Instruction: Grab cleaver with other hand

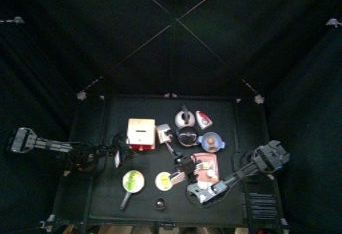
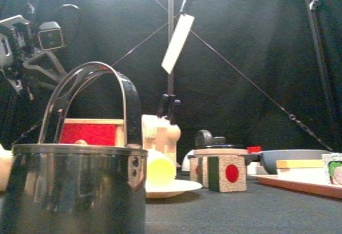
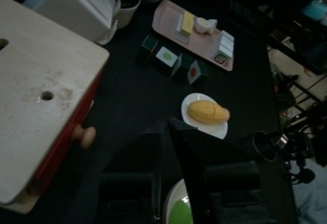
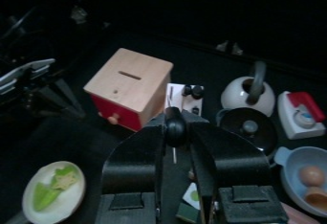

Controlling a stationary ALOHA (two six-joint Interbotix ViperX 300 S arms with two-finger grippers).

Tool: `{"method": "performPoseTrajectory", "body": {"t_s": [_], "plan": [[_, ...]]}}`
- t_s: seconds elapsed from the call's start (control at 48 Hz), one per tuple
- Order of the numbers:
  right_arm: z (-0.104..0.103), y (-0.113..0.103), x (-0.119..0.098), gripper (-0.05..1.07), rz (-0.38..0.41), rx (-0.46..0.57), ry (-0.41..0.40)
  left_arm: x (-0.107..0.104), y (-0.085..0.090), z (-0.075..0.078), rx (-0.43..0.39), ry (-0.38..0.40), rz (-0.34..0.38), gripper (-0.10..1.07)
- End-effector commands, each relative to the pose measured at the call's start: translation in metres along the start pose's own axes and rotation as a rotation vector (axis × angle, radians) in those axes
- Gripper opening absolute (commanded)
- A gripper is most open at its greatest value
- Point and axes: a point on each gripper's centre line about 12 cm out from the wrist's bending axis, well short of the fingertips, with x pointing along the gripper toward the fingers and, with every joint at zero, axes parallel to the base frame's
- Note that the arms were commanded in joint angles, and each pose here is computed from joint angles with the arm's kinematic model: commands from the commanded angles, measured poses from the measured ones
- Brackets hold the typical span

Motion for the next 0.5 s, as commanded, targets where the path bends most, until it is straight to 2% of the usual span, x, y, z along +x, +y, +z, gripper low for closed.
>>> {"method": "performPoseTrajectory", "body": {"t_s": [0.0,0.167,0.271,0.354,0.479], "plan": [[0.021,-0.024,-0.010,0.54,0.104,0.076,0.007,0.001,-0.008,0.013,0.023,-0.052,-0.026,0.58],[0.006,-0.046,-0.010,0.54,0.283,0.028,0.023,0.000,-0.015,0.018,0.112,-0.107,-0.064,0.58],[-0.008,-0.058,-0.006,0.54,0.377,-0.006,0.033,-0.001,-0.021,0.020,0.208,-0.143,-0.100,0.58],[-0.010,-0.069,0.006,0.54,0.392,-0.017,0.001,-0.002,-0.026,0.022,0.299,-0.168,-0.135,0.59],[-0.012,-0.091,0.013,0.54,0.451,-0.086,-0.102,-0.005,-0.035,0.028,0.420,-0.242,-0.189,0.59]]}}
